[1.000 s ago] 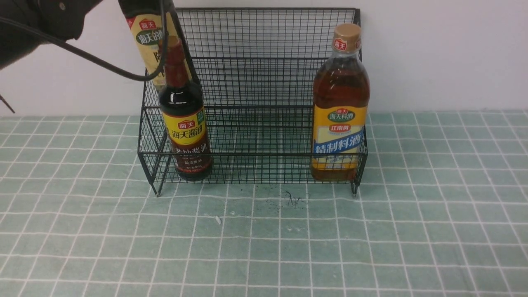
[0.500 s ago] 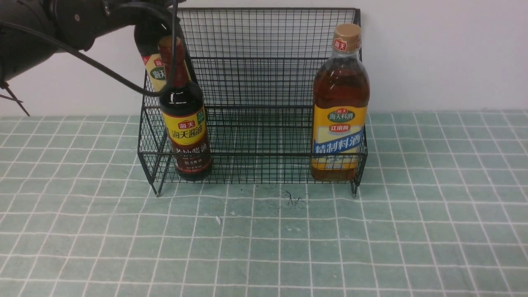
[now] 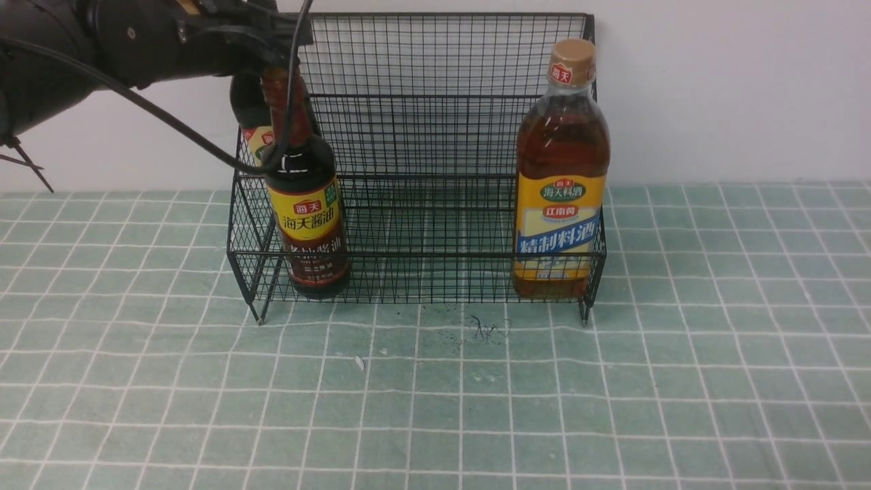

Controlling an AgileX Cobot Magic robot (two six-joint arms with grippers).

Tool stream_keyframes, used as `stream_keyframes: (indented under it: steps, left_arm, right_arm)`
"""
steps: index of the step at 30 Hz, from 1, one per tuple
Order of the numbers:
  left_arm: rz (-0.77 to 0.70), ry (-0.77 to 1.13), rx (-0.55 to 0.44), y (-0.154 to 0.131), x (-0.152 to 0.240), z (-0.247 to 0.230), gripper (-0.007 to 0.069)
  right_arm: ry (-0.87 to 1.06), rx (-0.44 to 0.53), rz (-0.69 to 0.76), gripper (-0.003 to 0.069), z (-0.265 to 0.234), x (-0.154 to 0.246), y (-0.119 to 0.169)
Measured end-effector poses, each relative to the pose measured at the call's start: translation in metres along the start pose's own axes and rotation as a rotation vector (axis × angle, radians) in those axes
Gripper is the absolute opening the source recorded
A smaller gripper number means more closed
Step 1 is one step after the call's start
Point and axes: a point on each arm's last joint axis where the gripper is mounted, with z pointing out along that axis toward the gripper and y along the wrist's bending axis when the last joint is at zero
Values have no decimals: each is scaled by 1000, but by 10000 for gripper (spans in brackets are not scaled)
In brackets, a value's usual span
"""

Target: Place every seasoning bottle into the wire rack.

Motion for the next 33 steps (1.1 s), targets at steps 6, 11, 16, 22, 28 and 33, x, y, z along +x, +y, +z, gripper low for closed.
stream_keyframes:
  steps: [6,11,16,22,28,33]
  left_arm:
    - [9,-48,3,-1,-10,-5,351]
    - [26,-53,3,-1,-11,-6,354]
    - [31,-50,3,-1,-11,-6,354]
    - [37,-75,7,-3,-19,-17,354]
    - [113,-149,1,-7,-41,-47,335]
    - [177,-140,-12,-10,-57,-90,176]
  right_arm:
    - [0,0,0,-15,0,0,0]
    - [0,0,0,-15,0,0,0]
    - [0,0,0,-15,0,0,0]
    - [0,0,0,-15,0,0,0]
    - [0,0,0,-15,0,0,0]
    - [0,0,0,-15,0,0,0]
